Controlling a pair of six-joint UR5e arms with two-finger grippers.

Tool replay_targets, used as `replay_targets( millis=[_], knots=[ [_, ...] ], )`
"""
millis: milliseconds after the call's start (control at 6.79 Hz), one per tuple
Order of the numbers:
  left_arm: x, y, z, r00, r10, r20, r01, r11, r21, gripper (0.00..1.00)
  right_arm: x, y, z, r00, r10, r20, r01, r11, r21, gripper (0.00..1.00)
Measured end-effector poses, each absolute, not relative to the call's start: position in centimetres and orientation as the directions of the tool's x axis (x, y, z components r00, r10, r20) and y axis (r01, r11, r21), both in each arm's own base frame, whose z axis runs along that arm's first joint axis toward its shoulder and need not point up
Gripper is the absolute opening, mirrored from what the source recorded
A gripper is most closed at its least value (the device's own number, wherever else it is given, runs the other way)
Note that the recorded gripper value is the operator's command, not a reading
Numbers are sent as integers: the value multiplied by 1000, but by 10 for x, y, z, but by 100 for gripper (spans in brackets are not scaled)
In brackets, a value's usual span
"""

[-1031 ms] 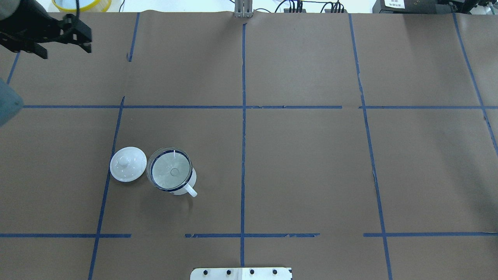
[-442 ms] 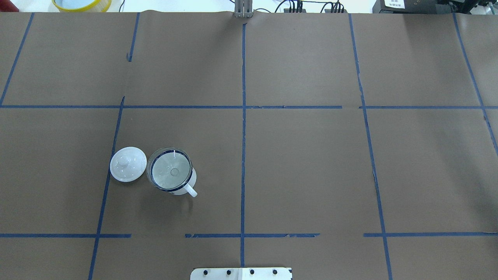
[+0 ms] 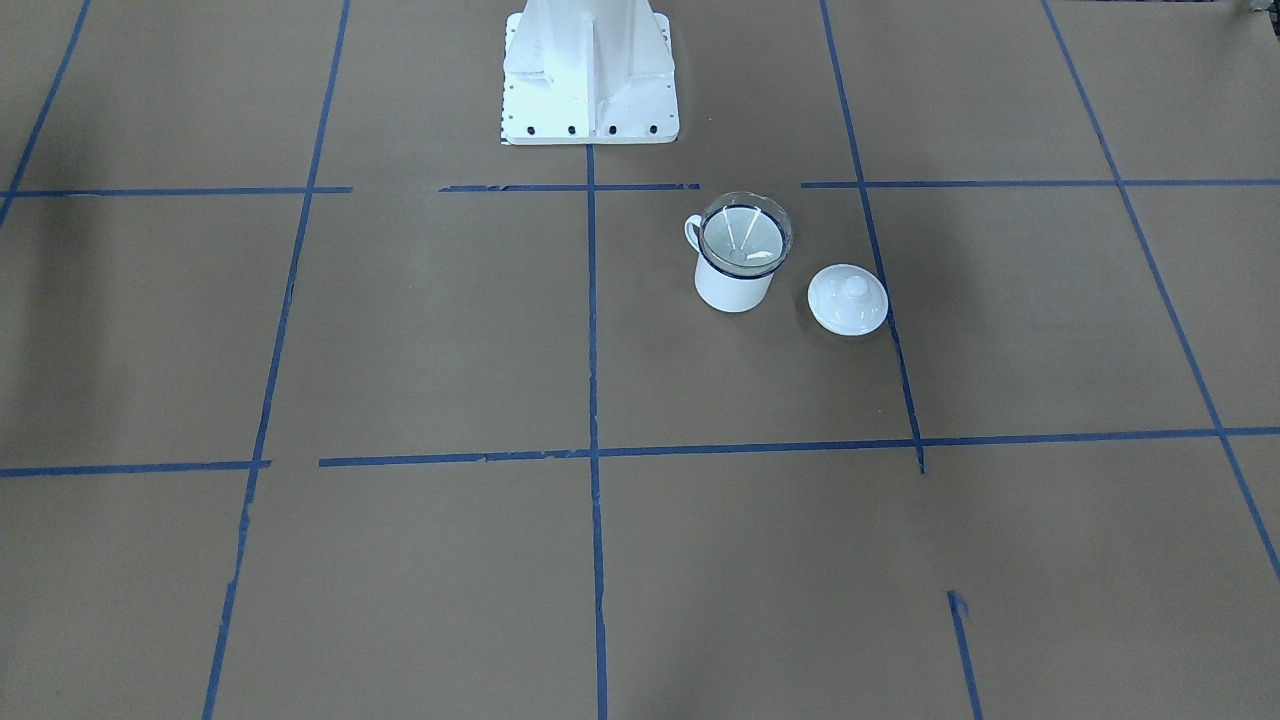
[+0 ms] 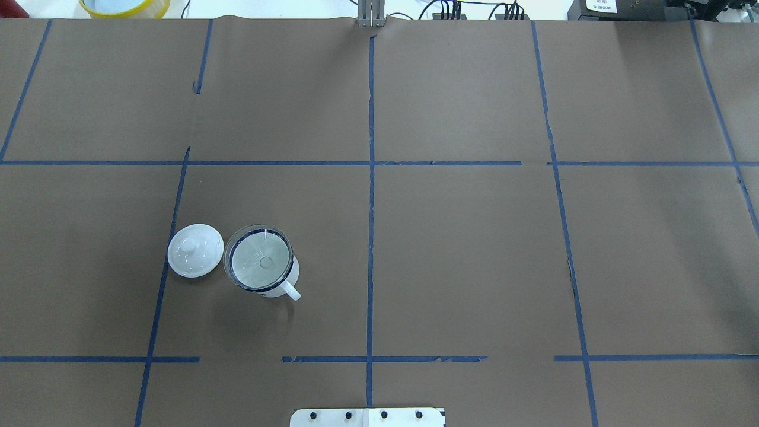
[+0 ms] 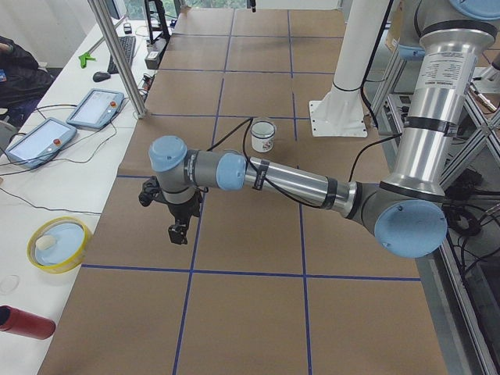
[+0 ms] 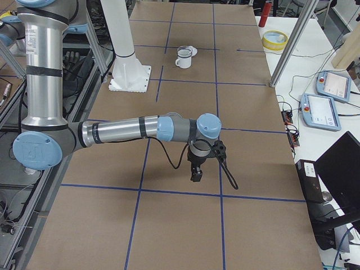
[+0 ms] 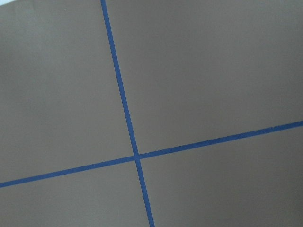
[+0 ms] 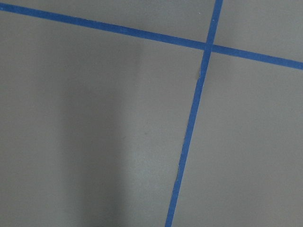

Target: Place funnel on cup

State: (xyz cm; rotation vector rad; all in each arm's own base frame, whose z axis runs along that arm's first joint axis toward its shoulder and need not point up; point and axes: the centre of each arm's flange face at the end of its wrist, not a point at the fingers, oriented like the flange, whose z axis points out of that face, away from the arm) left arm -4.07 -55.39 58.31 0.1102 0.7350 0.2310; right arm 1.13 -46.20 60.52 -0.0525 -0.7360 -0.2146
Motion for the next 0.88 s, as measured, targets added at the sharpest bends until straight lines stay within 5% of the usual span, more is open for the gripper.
replay_targets(
  millis=[884],
  knots=[
    [-73,-503,649,717,181,-674,-112,983,146,100,11,-462,605,720,-176,671,212,977,29,100]
  ],
)
